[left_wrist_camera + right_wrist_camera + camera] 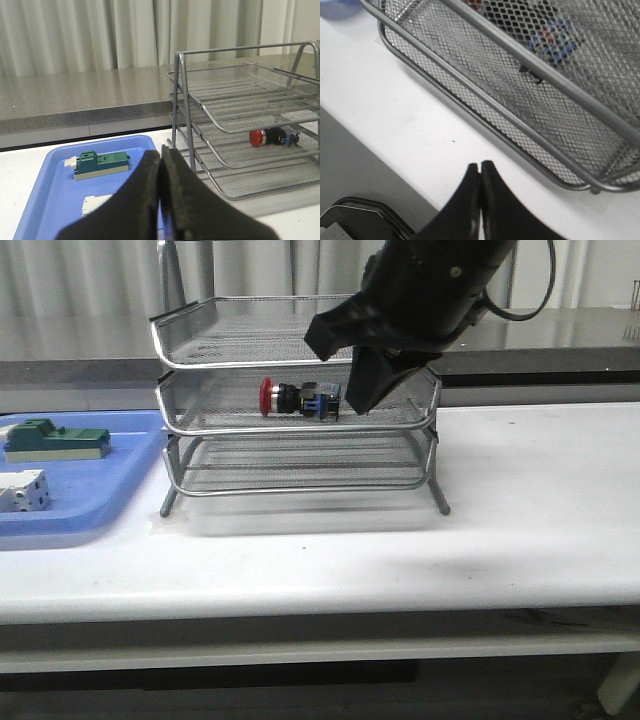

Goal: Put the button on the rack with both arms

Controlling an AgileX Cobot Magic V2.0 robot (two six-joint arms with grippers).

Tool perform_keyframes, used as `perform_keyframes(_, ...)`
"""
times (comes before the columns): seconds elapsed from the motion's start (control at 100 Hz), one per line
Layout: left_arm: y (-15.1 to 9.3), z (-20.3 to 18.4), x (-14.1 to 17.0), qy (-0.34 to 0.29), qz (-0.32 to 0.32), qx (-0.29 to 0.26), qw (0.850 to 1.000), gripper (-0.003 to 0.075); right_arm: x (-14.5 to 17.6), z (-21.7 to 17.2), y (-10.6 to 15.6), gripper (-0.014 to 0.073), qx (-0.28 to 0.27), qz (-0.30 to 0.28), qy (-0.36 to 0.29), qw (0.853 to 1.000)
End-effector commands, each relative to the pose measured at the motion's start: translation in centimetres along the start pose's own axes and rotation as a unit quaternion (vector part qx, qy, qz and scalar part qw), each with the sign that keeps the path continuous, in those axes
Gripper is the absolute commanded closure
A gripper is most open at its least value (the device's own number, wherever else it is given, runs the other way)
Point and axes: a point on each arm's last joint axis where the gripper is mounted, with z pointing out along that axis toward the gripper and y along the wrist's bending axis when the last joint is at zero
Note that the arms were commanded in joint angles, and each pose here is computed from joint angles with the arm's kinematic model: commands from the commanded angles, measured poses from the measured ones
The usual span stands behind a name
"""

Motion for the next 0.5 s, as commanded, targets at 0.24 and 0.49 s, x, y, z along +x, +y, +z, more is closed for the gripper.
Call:
perform_keyframes(0.24,0.3,0.0,-1.6,-0.047,-0.007,-0.013,0.999,0.0741,2.2,-7.1,-2.8,0.0659,0.055,0.061,-0.083,0.993)
perform_keyframes(0.49,0.3,0.0,-1.6,-0.047,-0.007,-0.013,0.999,0.0741,6.3,-12.8,-5.3,0.0659,0.124,0.126,-0.142,0.974)
